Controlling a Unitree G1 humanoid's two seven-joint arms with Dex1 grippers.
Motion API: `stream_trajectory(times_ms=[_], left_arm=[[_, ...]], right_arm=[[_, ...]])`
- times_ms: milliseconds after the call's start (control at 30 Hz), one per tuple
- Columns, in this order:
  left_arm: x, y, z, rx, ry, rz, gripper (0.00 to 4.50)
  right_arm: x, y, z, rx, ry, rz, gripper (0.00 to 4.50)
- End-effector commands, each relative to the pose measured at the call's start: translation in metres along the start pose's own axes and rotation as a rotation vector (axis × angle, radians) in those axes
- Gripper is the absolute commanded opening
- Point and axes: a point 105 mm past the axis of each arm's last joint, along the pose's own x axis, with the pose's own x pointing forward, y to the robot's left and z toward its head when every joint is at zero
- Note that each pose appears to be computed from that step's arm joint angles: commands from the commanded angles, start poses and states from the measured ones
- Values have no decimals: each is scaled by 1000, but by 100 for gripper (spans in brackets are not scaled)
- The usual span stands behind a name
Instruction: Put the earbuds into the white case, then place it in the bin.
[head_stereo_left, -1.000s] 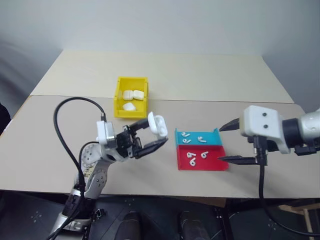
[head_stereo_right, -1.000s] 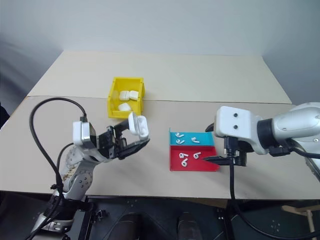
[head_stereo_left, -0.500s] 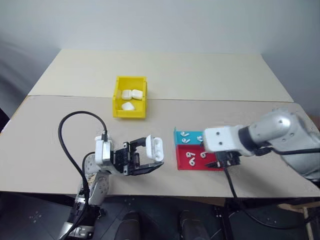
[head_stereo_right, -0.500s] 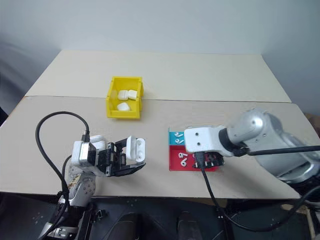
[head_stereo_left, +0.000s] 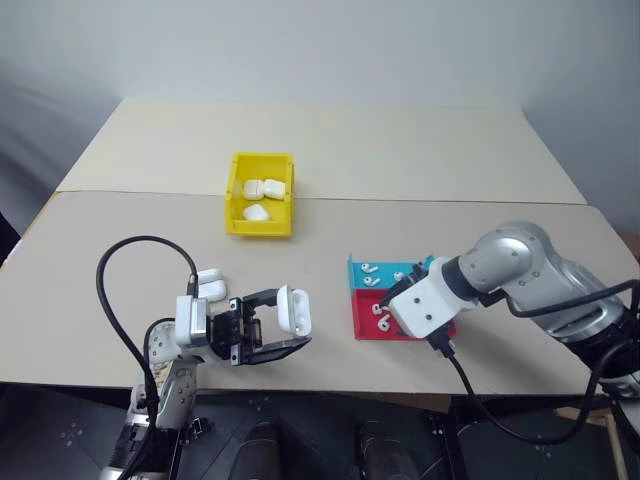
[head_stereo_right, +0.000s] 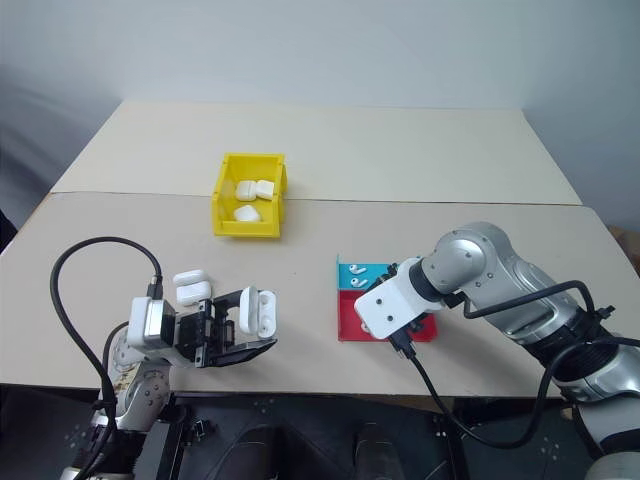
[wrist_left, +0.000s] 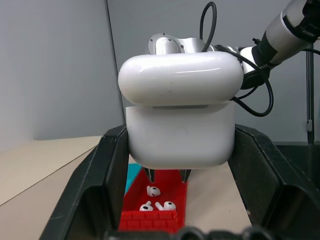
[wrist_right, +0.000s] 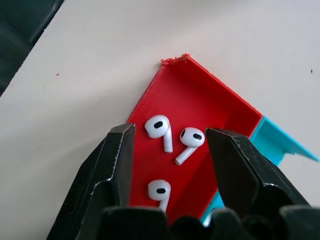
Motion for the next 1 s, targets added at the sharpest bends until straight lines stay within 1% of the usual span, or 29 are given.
stream_trajectory(times_ms=[33,233,467,633,1000], left_arm=[[3,-3,7,35,-4,-22,277],[6,-4,6,37,3,-16,277],[6,-6,5,41,12,-6,277],[7,-6,5,41,30,-7,277],[6,-7,5,49,38,6,277]], right_arm=[[-2,-3,3,-94,7,54,270],[4,-9,-5,-169,62,133,270],[10,-13,-7,-224,93,202,270],[12,-15,-7,-264,96,234,270],[23,-15,-6,-272,89,266,270]])
